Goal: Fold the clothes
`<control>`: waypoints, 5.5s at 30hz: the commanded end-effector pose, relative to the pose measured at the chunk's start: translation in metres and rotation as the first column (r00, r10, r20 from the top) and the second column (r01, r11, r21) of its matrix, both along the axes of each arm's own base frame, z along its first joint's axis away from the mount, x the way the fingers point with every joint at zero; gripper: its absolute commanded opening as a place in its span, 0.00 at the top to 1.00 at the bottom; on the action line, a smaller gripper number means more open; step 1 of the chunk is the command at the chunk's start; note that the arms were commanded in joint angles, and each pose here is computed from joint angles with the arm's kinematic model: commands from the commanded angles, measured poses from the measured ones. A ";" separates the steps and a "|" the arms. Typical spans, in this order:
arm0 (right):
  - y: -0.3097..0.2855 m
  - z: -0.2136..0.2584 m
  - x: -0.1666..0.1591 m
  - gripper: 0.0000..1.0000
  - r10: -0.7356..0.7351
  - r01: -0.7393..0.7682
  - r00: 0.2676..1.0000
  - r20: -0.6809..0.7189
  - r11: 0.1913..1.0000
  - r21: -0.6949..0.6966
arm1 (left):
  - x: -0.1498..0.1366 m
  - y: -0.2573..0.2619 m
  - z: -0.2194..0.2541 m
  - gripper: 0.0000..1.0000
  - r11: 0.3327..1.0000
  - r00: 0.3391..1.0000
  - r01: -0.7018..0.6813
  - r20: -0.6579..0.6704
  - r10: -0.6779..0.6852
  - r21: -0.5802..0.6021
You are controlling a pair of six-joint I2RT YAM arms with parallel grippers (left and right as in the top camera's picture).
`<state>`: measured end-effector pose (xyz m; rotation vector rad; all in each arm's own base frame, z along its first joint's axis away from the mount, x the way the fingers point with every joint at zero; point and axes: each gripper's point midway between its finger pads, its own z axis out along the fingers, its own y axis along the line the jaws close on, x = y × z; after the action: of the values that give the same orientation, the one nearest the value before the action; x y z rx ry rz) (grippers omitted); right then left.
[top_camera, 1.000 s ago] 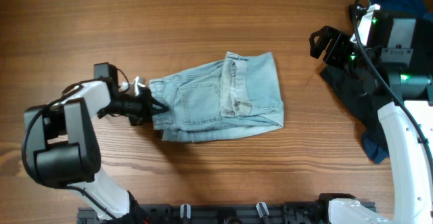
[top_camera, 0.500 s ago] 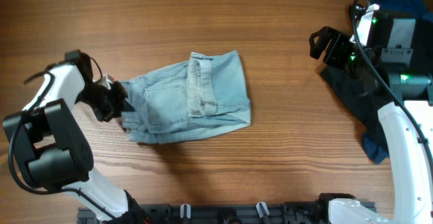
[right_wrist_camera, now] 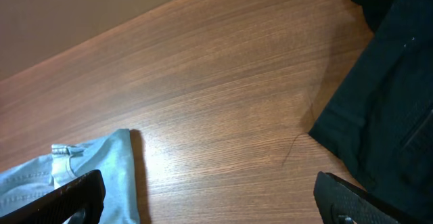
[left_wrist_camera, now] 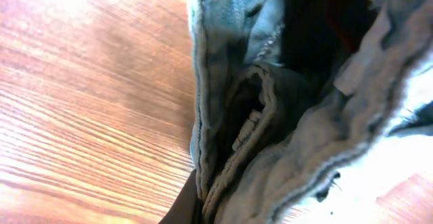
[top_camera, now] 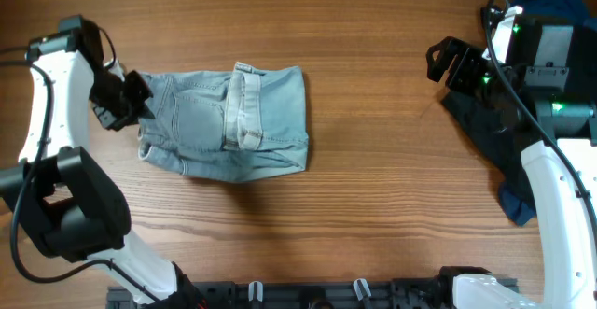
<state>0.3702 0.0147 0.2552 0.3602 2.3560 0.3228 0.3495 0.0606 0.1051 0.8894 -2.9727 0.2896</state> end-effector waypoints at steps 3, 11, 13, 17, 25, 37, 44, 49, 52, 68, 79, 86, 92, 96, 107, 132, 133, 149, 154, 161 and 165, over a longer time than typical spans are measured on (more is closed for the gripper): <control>0.000 0.013 0.001 0.00 0.017 -0.017 0.999 0.035 1.000 -0.011 | 0.018 -0.035 0.018 0.96 0.996 0.995 0.086 0.043 -0.087 0.017; 0.000 0.010 -0.002 0.00 0.018 -0.018 1.000 0.017 1.000 -0.011 | 0.017 -0.097 0.019 0.96 0.969 0.968 0.247 0.039 -0.247 0.019; 0.000 0.010 -0.002 0.00 0.021 -0.021 1.000 0.017 1.000 -0.014 | 0.015 -0.103 0.019 0.96 0.970 0.971 0.236 0.022 -0.238 0.052; 0.000 0.008 -0.004 0.00 0.025 -0.025 1.000 0.004 1.000 -0.017 | 0.015 -0.113 0.027 0.96 0.951 0.958 0.282 0.019 -0.287 0.125; -0.002 -0.025 -0.009 0.03 0.023 -0.027 0.991 -0.128 0.999 -0.028 | 0.036 -0.119 0.058 0.96 0.948 0.951 0.265 0.117 -0.287 0.175; 0.015 -0.095 -0.002 0.01 0.061 -0.041 0.934 -0.352 0.997 0.064 | 0.045 -0.143 0.072 0.96 0.931 0.920 0.316 0.181 -0.348 0.184; 0.035 -0.114 -0.002 0.00 0.099 -0.076 0.910 -0.404 0.994 0.073 | 0.049 -0.168 0.074 0.93 0.916 0.894 0.357 0.217 -0.392 0.183; 0.039 -0.114 0.002 0.00 0.103 -0.080 0.914 -0.392 0.994 0.075 | 0.045 -0.188 0.074 0.94 0.902 0.875 0.394 0.229 -0.427 0.177; 0.039 -0.113 0.002 0.00 0.091 -0.064 0.915 -0.393 0.995 0.082 | 0.045 -0.202 0.075 0.94 0.890 0.857 0.420 0.245 -0.453 0.179; 0.042 -0.113 0.002 0.00 0.086 -0.048 0.915 -0.394 0.993 0.105 | 0.039 -0.269 0.080 0.82 0.851 0.787 0.496 0.325 -0.524 0.171; 0.043 -0.112 0.002 0.00 0.070 -0.023 0.914 -0.400 0.992 0.121 | 0.033 -0.292 0.082 0.89 0.828 0.752 0.536 0.351 -0.557 0.165; 0.043 -0.113 0.001 0.00 0.053 0.001 0.910 -0.412 0.992 0.130 | 0.024 -0.320 0.085 0.87 0.797 0.709 0.585 0.384 -0.592 0.149; 0.043 -0.113 0.000 0.00 0.055 0.000 0.909 -0.413 0.991 0.134 | 0.013 -0.345 0.087 0.76 0.763 0.664 0.628 0.407 -0.627 0.151; 0.045 -0.113 0.000 0.00 0.063 -0.003 0.909 -0.413 0.990 0.143 | 0.008 -0.357 0.089 0.42 0.747 0.641 0.647 0.424 -0.641 0.152; 0.045 -0.113 0.000 0.00 0.063 -0.004 0.909 -0.412 0.990 0.143 | 0.013 -0.353 0.090 0.41 0.751 0.640 0.639 0.428 -0.638 0.164; 0.104 -0.120 0.035 0.00 0.523 -0.467 0.838 -0.153 0.834 0.294 | 0.094 -0.154 0.126 0.00 0.950 0.830 0.187 0.477 -0.290 0.252; 0.108 -0.125 0.036 0.00 0.542 -0.482 0.827 -0.149 0.820 0.309 | 0.094 -0.154 0.126 0.00 0.949 0.830 0.187 0.477 -0.290 0.252; 0.140 -0.162 0.057 0.00 0.613 -0.533 0.786 -0.085 0.741 0.408 | 0.093 -0.154 0.125 0.00 0.949 0.831 0.188 0.474 -0.291 0.252; 0.149 -0.187 0.050 0.00 0.632 -0.530 0.763 -0.138 0.733 0.427 | 0.091 -0.154 0.124 0.00 0.949 0.834 0.191 0.467 -0.292 0.252; 0.151 -0.198 0.042 0.00 0.659 -0.546 0.735 -0.161 0.715 0.436 | 0.088 -0.153 0.122 0.00 0.948 0.842 0.194 0.453 -0.294 0.253; 0.159 -0.190 0.035 0.00 0.697 -0.570 0.707 -0.123 0.664 0.483 | 0.088 -0.153 0.122 0.00 0.948 0.842 0.194 0.453 -0.294 0.253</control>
<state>0.4068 0.1621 0.0568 -0.2130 2.6947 1.0944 0.4370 -0.0914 0.2084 0.4588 -3.5559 0.1940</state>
